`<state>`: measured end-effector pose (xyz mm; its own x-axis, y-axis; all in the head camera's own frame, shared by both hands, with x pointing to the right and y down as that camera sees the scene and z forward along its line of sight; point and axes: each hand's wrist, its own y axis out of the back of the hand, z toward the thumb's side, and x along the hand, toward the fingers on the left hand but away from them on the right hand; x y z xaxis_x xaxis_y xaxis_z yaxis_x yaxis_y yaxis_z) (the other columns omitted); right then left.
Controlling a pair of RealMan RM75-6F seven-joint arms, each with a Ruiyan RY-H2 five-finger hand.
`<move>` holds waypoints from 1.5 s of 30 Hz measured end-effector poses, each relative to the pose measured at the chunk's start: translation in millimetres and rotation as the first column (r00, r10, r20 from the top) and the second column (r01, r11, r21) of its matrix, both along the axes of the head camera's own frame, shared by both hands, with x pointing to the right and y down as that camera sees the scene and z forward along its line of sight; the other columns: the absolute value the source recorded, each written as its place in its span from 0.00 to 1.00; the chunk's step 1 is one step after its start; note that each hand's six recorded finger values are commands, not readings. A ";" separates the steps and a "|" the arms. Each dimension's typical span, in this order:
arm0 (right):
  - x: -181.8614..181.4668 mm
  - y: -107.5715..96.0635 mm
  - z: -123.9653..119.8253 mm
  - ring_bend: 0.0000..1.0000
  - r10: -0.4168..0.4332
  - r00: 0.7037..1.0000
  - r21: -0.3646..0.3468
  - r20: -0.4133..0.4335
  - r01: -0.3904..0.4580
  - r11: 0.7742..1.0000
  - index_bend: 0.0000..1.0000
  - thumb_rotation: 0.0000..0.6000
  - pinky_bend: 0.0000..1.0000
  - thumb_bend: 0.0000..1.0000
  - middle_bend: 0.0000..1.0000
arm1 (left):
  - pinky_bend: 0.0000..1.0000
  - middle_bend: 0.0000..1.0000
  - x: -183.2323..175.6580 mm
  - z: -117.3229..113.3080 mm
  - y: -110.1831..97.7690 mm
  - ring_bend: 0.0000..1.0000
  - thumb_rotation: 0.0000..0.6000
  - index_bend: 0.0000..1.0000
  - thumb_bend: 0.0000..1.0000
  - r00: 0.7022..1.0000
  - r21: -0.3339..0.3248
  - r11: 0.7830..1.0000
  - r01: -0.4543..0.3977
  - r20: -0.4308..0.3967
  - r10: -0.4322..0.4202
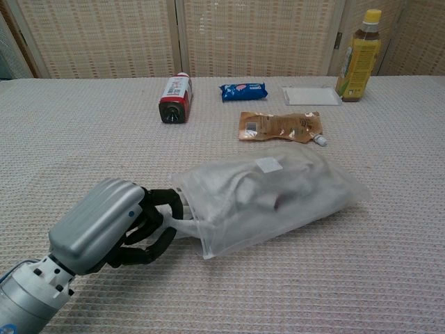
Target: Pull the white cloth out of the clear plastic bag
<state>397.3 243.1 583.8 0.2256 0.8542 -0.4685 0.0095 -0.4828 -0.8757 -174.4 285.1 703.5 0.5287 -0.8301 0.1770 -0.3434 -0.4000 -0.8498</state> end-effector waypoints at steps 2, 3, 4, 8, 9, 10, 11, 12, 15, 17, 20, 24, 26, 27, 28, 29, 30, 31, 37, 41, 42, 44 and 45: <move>-8.2 -2.4 15.0 0.00 -0.012 1.000 -0.002 0.022 0.012 1.000 0.30 1.00 0.00 0.14 0.00 | 1.00 1.00 0.8 -1.6 -0.7 1.00 1.00 0.68 0.57 1.000 0.001 1.000 0.003 -0.004 -0.003; -11.9 -3.7 21.9 0.00 -0.017 0.999 -0.006 0.030 0.018 1.000 0.32 1.00 0.00 0.14 0.00 | 1.00 1.00 0.8 -2.3 -1.2 1.00 1.00 0.68 0.57 1.000 0.002 1.000 0.005 -0.005 -0.005; -15.5 -5.3 28.7 0.00 -0.022 0.999 -0.009 0.037 0.022 1.000 0.33 1.00 0.00 0.14 0.00 | 1.00 1.00 0.7 -3.1 -1.8 1.00 1.00 0.68 0.56 1.000 0.003 1.000 0.006 -0.005 -0.006; -32.2 -12.9 52.7 0.00 -0.016 0.997 -0.004 0.081 0.016 1.000 0.41 1.00 0.00 0.14 0.03 | 1.00 1.00 -0.5 -4.0 -2.7 1.00 1.00 0.68 0.56 1.000 0.005 1.000 0.006 0.004 -0.006; -36.0 -14.1 56.4 0.00 -0.009 0.995 0.000 0.097 0.009 1.000 0.43 1.00 0.00 0.14 0.04 | 1.00 1.00 -0.9 -3.7 -2.7 1.00 1.00 0.68 0.56 1.000 0.004 1.000 0.004 0.007 -0.004; -39.9 -15.1 59.8 0.00 -0.001 0.993 0.004 0.115 0.001 1.000 0.46 1.00 0.00 0.14 0.06 | 1.00 1.00 -1.3 -3.3 -2.7 1.00 1.00 0.68 0.56 1.000 0.002 1.000 0.002 0.010 -0.002; -45.1 -16.3 64.0 0.00 0.007 0.990 0.011 0.140 -0.009 1.000 0.47 1.00 0.00 0.14 0.06 | 1.00 1.00 -1.7 -3.1 -2.9 1.00 1.00 0.68 0.56 1.000 0.002 1.000 0.002 0.012 -0.002; -48.9 -17.1 66.8 0.00 0.013 0.988 0.017 0.156 -0.016 1.000 0.49 1.00 0.00 0.14 0.07 | 1.00 1.00 -2.0 -3.0 -3.1 1.00 1.00 0.68 0.56 1.000 0.001 1.000 0.002 0.012 -0.002; -60.8 -19.7 76.1 0.00 0.023 0.981 0.041 0.192 -0.031 0.999 0.52 1.00 0.00 0.14 0.09 | 1.00 1.00 -2.9 -3.3 -4.2 1.00 1.00 0.68 0.56 1.000 0.001 1.000 0.004 0.011 -0.004; -68.6 -21.3 82.5 0.00 0.026 0.978 0.056 0.207 -0.038 0.998 0.54 1.00 0.00 0.14 0.10 | 1.00 1.00 -3.6 -3.5 -4.6 1.00 1.00 0.68 0.56 1.000 0.002 1.000 0.006 0.012 -0.006; -77.6 -23.5 92.0 0.00 0.030 0.976 0.075 0.218 -0.048 0.996 0.55 1.00 0.00 0.14 0.11 | 1.00 1.00 -4.9 -3.6 -5.2 1.00 1.00 0.68 0.56 1.000 0.002 1.000 0.009 0.014 -0.009; -88.5 -24.9 106.2 0.00 0.040 0.972 0.085 0.233 -0.061 0.995 0.55 1.00 0.00 0.14 0.11 | 1.00 1.00 -6.9 -2.8 -6.2 1.00 1.00 0.68 0.57 1.000 0.000 1.000 0.010 0.021 -0.010; -95.5 -25.1 112.8 0.00 0.047 0.967 0.088 0.250 -0.071 0.994 0.55 1.00 0.00 0.14 0.11 | 1.00 1.00 -8.2 -2.2 -6.6 1.00 1.00 0.68 0.57 1.000 -0.001 1.000 0.009 0.024 -0.009; -97.9 -25.3 114.9 0.00 0.050 0.965 0.091 0.256 -0.075 0.993 0.54 1.00 0.00 0.14 0.11 | 1.00 1.00 -8.7 -2.0 -6.9 1.00 1.00 0.68 0.57 1.000 -0.001 1.000 0.009 0.025 -0.009; -99.9 -25.7 116.7 0.00 0.051 0.964 0.096 0.261 -0.079 0.992 0.54 1.00 0.00 0.14 0.11 | 1.00 1.00 -9.4 -1.9 -7.4 1.00 1.00 0.68 0.57 1.000 -0.001 1.000 0.010 0.026 -0.010; -102.4 -26.1 118.8 0.00 0.053 0.963 0.102 0.265 -0.083 0.991 0.54 1.00 0.00 0.14 0.11 | 1.00 1.00 -10.0 -1.7 -7.8 1.00 1.00 0.68 0.57 1.000 -0.001 1.000 0.011 0.027 -0.011; -104.0 -26.3 120.5 0.00 0.055 0.962 0.105 0.268 -0.086 0.991 0.54 1.00 0.00 0.14 0.11 | 1.00 1.00 -10.6 -1.5 -8.3 1.00 1.00 0.68 0.57 1.000 -0.001 1.000 0.012 0.027 -0.012; -105.5 -26.4 122.4 0.00 0.056 0.961 0.107 0.271 -0.088 0.990 0.54 1.00 0.00 0.14 0.11 | 1.00 1.00 -11.5 -1.4 -9.1 1.00 1.00 0.68 0.57 1.000 0.000 1.000 0.013 0.028 -0.013; -113.9 -26.9 132.5 0.00 0.057 0.959 0.111 0.277 -0.091 0.990 0.54 1.00 0.00 0.14 0.11 | 1.00 1.00 -14.3 0.3 -11.5 1.00 1.00 0.68 0.57 0.999 -0.003 1.000 0.016 0.032 -0.016; -121.0 -27.0 138.0 0.00 0.052 0.958 0.109 0.283 -0.086 0.990 0.54 1.00 0.00 0.14 0.11 | 1.00 1.00 -14.9 1.5 -12.3 1.00 1.00 0.68 0.57 0.999 -0.005 1.000 0.016 0.034 -0.016; -122.7 -27.0 139.0 0.00 0.051 0.957 0.108 0.285 -0.085 0.991 0.54 1.00 0.00 0.14 0.11 | 1.00 1.00 -15.0 1.7 -12.7 1.00 1.00 0.68 0.57 0.999 -0.005 1.000 0.017 0.034 -0.016; -126.5 -26.3 141.1 0.00 0.047 0.956 0.105 0.290 -0.080 0.991 0.54 1.00 0.00 0.14 0.11 | 1.00 1.00 -15.5 2.3 -13.5 1.00 1.00 0.68 0.57 0.999 -0.005 1.000 0.018 0.035 -0.018; -127.3 -25.8 141.4 0.00 0.045 0.955 0.104 0.292 -0.078 0.991 0.54 1.00 0.00 0.14 0.11 | 1.00 1.00 -15.9 2.5 -13.9 1.00 1.00 0.68 0.57 0.999 -0.005 1.000 0.018 0.036 -0.018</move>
<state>270.0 217.3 725.2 0.2822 0.9144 -0.2901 0.2968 -0.3708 -0.8800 -190.3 271.3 706.0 0.5067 -0.8387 0.1998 -0.3203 -0.3983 -0.8595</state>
